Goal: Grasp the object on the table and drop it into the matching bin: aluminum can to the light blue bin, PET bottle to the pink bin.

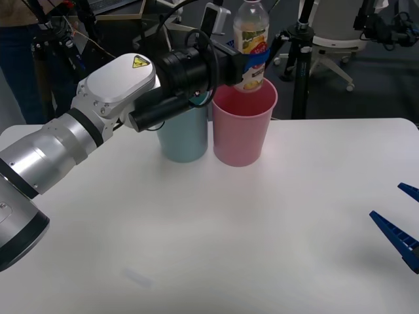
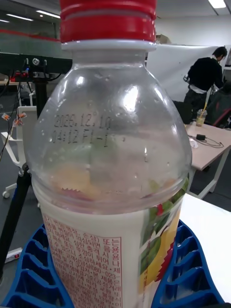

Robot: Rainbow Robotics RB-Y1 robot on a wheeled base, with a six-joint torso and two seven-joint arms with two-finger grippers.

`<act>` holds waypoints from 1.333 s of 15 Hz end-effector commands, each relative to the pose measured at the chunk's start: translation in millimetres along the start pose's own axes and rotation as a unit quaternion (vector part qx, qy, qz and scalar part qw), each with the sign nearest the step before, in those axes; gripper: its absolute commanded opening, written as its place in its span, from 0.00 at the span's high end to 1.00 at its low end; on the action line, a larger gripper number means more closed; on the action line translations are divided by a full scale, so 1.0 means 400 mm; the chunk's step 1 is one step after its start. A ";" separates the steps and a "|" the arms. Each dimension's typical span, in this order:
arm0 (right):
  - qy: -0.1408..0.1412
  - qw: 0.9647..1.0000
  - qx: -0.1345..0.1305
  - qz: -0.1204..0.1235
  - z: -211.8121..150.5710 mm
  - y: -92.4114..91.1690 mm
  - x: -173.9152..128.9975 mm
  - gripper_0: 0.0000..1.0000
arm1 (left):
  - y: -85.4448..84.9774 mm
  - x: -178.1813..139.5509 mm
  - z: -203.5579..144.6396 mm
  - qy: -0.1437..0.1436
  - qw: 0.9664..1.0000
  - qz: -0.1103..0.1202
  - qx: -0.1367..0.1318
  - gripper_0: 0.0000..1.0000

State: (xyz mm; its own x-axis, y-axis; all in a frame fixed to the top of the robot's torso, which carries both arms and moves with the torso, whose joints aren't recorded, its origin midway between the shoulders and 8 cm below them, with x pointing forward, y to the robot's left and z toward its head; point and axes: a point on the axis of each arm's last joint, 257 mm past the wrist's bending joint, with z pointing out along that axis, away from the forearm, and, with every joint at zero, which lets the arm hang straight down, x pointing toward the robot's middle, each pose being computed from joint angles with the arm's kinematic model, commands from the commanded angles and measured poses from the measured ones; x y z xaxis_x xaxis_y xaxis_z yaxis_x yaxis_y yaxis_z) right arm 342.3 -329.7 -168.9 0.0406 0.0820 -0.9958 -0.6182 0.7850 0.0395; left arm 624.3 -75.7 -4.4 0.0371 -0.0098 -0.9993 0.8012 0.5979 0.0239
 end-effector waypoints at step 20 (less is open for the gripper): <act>0.000 1.000 0.000 0.000 0.000 0.000 0.000 0.00 | 0.000 -0.031 0.008 -0.016 1.000 0.009 -0.009 0.00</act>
State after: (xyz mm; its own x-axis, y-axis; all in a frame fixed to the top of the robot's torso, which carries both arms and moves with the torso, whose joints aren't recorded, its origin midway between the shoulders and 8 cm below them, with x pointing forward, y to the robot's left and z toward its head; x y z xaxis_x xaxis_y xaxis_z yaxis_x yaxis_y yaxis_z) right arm 342.3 -329.7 -168.9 0.0406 0.0820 -0.9958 -0.6182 0.7850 0.0395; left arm 626.3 -79.3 6.8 0.0672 -0.0245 -0.9974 0.7875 0.6152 0.0379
